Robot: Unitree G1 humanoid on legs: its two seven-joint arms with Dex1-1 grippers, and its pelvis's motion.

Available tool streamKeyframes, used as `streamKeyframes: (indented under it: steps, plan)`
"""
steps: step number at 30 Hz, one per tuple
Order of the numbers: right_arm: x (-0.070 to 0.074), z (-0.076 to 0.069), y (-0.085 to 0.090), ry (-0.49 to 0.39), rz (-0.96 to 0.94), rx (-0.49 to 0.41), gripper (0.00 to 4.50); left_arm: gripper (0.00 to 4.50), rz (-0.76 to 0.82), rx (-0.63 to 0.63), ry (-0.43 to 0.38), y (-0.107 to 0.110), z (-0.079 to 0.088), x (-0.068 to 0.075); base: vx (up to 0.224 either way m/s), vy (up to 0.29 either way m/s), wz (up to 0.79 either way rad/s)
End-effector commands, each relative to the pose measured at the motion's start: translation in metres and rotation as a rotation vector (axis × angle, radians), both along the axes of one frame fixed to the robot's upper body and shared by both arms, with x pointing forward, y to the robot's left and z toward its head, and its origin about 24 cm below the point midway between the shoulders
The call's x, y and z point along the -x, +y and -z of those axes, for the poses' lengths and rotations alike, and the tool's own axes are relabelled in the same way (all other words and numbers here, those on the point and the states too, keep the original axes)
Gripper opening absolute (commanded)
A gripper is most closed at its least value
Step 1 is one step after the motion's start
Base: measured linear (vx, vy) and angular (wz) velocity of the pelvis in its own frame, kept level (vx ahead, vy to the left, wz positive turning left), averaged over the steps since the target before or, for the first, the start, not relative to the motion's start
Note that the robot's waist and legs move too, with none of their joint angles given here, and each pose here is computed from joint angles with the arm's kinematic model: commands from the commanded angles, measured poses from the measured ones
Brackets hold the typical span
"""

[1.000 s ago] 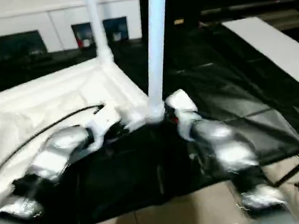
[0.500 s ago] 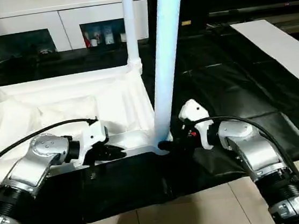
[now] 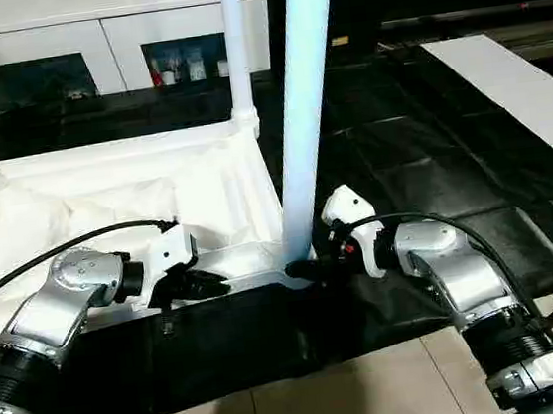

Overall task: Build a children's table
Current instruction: Rotate leg to tighten

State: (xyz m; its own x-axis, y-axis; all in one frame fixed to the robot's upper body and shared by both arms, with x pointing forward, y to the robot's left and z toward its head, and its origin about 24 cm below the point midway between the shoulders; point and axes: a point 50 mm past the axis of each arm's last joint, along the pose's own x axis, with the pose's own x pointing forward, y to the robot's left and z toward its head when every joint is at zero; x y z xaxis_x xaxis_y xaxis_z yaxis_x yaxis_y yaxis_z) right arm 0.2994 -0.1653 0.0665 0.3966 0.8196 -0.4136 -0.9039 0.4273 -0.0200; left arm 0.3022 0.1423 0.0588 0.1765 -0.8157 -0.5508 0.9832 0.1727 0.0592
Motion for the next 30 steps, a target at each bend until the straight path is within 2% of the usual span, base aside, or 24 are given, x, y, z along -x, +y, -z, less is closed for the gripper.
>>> streamKeyframes:
  steps: [1, 2, 5, 7, 11, 14, 15, 16, 17, 18, 20, 21, 25, 27, 30]
  plan:
    - [0.000, 0.004, -0.005, 0.024, 0.023, 0.017, 3.13, 0.00, 0.056, 0.037, -0.015, -0.006, -0.009, 0.003, 0.000, 0.000, 0.00]
    - [0.000, 0.004, -0.005, 0.025, 0.022, 0.018, 2.92, 0.00, 0.056, 0.036, -0.015, -0.006, -0.009, 0.003, 0.000, 0.000, 0.00]
    - [0.002, 0.008, -0.007, 0.043, 0.021, 0.027, 2.83, 0.00, 0.058, 0.027, -0.006, -0.005, -0.007, 0.005, 0.000, 0.000, 0.00]
    - [0.003, 0.010, -0.007, 0.053, 0.026, 0.029, 2.59, 0.00, 0.057, 0.026, -0.004, -0.005, -0.007, 0.005, 0.000, 0.000, 0.00]
    - [0.000, 0.019, -0.006, 0.072, 0.102, 0.055, 2.52, 0.00, 0.013, 0.027, -0.022, -0.005, -0.005, 0.003, 0.000, 0.000, 0.00]
    - [-0.018, 0.032, 0.002, 0.057, 0.356, 0.067, 2.49, 0.00, -0.113, 0.012, -0.071, -0.011, 0.001, -0.009, 0.000, 0.000, 0.00]
    - [-0.029, 0.039, 0.008, 0.061, 0.526, 0.063, 2.48, 0.00, -0.184, 0.013, -0.097, -0.018, 0.004, -0.017, 0.000, 0.000, 0.00]
    - [-0.029, 0.039, 0.008, 0.061, 0.526, 0.063, 2.46, 0.00, -0.184, 0.013, -0.097, -0.018, 0.004, -0.017, -0.058, 0.003, -0.08]
    - [-0.040, 0.044, 0.017, 0.081, 0.690, 0.040, 2.46, 0.00, -0.276, 0.018, -0.132, -0.029, 0.003, -0.028, 0.000, 0.000, 0.00]
    - [-0.044, 0.046, 0.023, 0.093, 0.755, 0.028, 2.46, 0.00, -0.324, 0.021, -0.152, -0.034, 0.002, -0.035, -0.063, 0.008, -0.04]
    - [-0.046, 0.047, 0.027, 0.100, 0.787, 0.022, 2.46, 0.00, -0.351, 0.023, -0.165, -0.038, 0.000, -0.038, -0.058, 0.012, -0.01]
    - [-0.053, 0.048, 0.036, 0.112, 0.912, 0.005, 2.45, 0.00, -0.454, 0.028, -0.213, -0.047, -0.004, -0.050, 0.000, 0.000, 0.00]
    - [-0.063, 0.045, 0.055, 0.164, 1.069, -0.069, 2.41, 0.00, -0.602, 0.059, -0.264, -0.064, -0.012, -0.065, 0.000, 0.000, 0.00]
    - [-0.066, 0.041, 0.066, 0.174, 1.083, -0.110, 2.38, 0.00, -0.623, 0.055, -0.294, -0.069, -0.014, -0.068, 0.000, 0.000, 0.00]
    - [-0.072, 0.029, 0.077, 0.127, 1.017, -0.151, 2.38, 0.00, -0.590, 0.052, -0.300, -0.072, -0.014, -0.068, 0.000, 0.000, 0.00]
